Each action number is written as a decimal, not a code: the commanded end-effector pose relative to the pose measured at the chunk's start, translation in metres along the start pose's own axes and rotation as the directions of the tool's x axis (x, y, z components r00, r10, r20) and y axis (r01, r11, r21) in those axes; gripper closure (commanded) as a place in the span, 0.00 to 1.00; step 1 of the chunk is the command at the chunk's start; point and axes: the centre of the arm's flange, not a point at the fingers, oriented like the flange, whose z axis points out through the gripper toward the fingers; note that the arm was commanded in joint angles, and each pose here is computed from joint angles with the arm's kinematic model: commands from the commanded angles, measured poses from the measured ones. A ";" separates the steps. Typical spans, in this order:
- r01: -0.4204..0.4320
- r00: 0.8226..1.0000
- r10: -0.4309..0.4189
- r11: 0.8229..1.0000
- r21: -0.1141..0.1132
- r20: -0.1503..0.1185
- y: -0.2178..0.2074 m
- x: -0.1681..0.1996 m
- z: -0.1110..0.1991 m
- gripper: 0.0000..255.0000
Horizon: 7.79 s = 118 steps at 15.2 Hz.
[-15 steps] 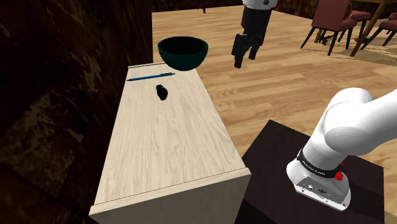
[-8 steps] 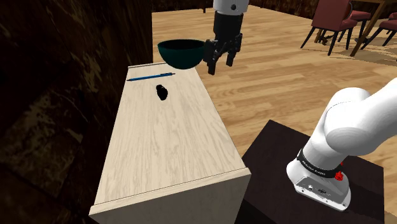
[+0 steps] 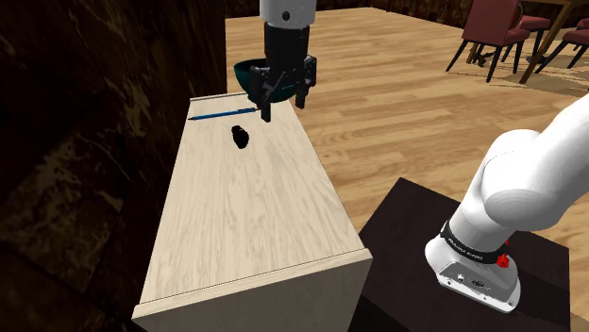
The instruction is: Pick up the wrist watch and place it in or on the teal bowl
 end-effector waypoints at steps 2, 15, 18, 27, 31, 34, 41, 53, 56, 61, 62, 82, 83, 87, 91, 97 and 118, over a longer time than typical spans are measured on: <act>-0.014 1.000 0.014 1.000 0.010 0.000 -0.035 0.017 0.001 0.00; -0.031 1.000 0.031 0.999 0.022 -0.001 -0.086 0.038 0.044 0.00; -0.031 1.000 0.031 0.999 0.022 -0.001 -0.086 0.038 0.044 0.00; -0.031 1.000 0.031 0.999 0.022 -0.001 -0.086 0.038 0.044 1.00; -0.031 1.000 0.031 0.999 0.022 -0.001 -0.086 0.038 0.044 1.00; -0.031 1.000 0.031 0.999 0.022 -0.001 -0.087 0.039 0.034 1.00; -0.031 1.000 0.031 0.999 0.022 -0.001 -0.089 0.042 -0.003 1.00; -0.031 1.000 0.031 0.999 0.022 -0.001 -0.093 0.048 -0.066 1.00; -0.031 1.000 0.031 0.999 0.022 -0.001 -0.094 0.049 -0.082 1.00; -0.031 1.000 0.031 0.999 0.022 -0.001 -0.096 0.051 -0.108 1.00; -0.031 1.000 0.031 0.999 0.022 -0.001 -0.097 0.052 -0.113 1.00; -0.031 1.000 0.031 0.999 0.022 -0.001 0.088 0.179 -0.131 1.00; -0.031 1.000 0.031 0.999 0.022 -0.001 0.100 0.187 -0.132 1.00; -0.031 1.000 0.031 0.999 0.022 -0.001 0.101 0.185 -0.111 1.00; -0.031 1.000 0.031 0.999 0.022 -0.001 0.103 0.184 -0.090 1.00; -0.031 1.000 0.031 0.999 0.022 -0.001 0.105 0.181 -0.057 1.00; -0.031 1.000 0.031 0.999 0.022 -0.001 0.106 0.181 -0.107 0.00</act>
